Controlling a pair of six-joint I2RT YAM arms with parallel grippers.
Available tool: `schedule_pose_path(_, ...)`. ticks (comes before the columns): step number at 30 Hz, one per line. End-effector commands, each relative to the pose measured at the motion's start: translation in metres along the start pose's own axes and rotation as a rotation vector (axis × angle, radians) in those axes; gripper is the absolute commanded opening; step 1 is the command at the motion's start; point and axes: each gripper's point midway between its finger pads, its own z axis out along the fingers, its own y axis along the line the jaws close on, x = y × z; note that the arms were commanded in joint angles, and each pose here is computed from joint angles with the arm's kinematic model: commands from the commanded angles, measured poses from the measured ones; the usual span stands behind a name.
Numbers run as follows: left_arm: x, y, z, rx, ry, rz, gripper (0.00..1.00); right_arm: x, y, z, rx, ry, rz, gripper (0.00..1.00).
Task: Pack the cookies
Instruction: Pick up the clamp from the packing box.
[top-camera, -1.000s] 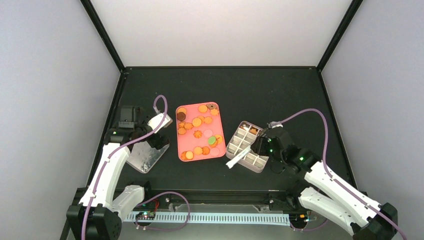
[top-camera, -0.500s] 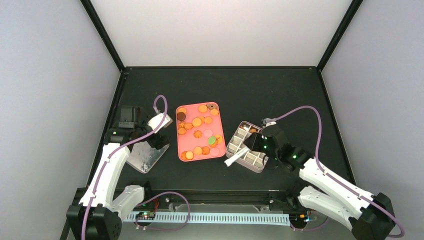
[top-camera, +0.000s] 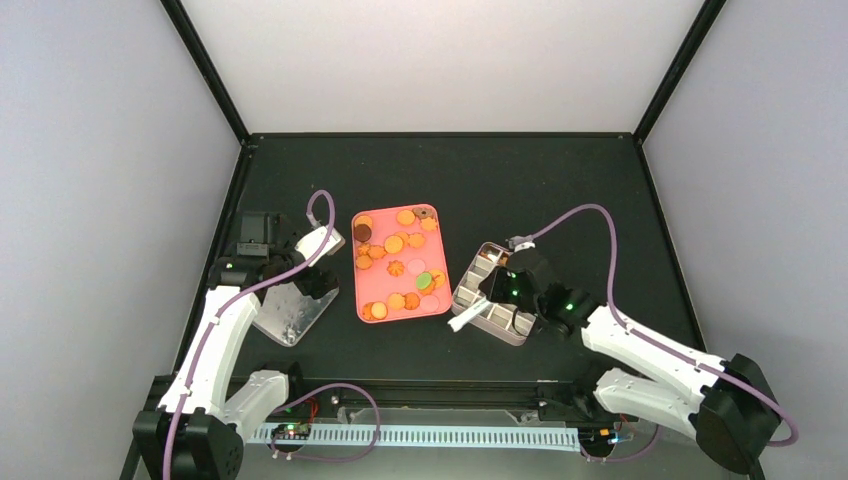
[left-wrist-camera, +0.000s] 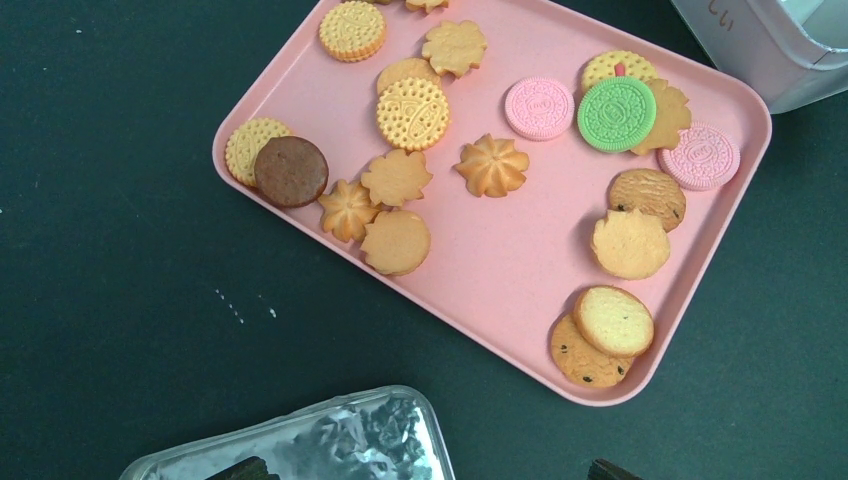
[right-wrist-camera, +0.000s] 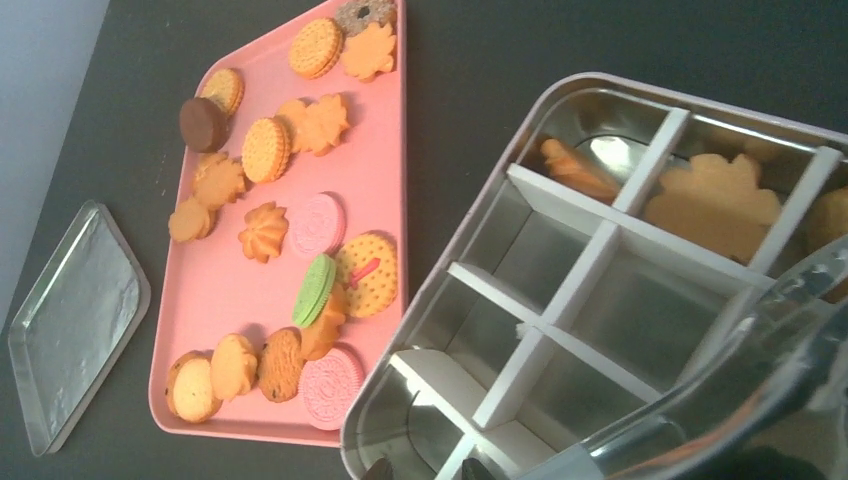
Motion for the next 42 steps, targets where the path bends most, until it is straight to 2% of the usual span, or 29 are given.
schedule_pose_path(1,-0.007,0.002,-0.006,-0.01,-0.027,0.009,0.83,-0.017,0.02,-0.005,-0.025,-0.055,-0.018,0.19)
schedule_pose_path(2,-0.007,0.002,-0.005,-0.01,-0.026,0.009,0.83,-0.017,0.02,-0.006,-0.021,-0.054,-0.019,0.2)
schedule_pose_path(5,-0.007,0.002,-0.006,-0.011,-0.024,0.011,0.83,-0.017,0.016,-0.015,-0.005,-0.055,-0.014,0.34)
schedule_pose_path(10,-0.008,0.004,-0.005,-0.015,-0.027,0.013,0.83,-0.022,0.008,-0.04,-0.002,-0.098,0.022,0.51)
schedule_pose_path(18,-0.01,0.003,-0.007,-0.011,-0.033,0.011,0.83,0.003,-0.019,-0.036,0.074,-0.029,0.049,0.6)
schedule_pose_path(26,-0.01,0.002,-0.007,-0.013,-0.034,0.008,0.83,0.012,-0.028,-0.029,0.091,-0.017,0.071,0.63)
schedule_pose_path(32,-0.009,0.001,-0.008,-0.015,-0.031,0.005,0.83,-0.004,-0.009,-0.02,-0.024,-0.112,0.096,0.6)
schedule_pose_path(36,-0.008,0.001,-0.01,-0.022,-0.031,0.01,0.83,-0.014,0.005,-0.02,-0.098,-0.168,0.108,0.53)
schedule_pose_path(42,-0.005,0.0,-0.007,-0.015,-0.027,-0.001,0.83,-0.022,0.01,-0.021,-0.149,-0.218,0.151,0.36)
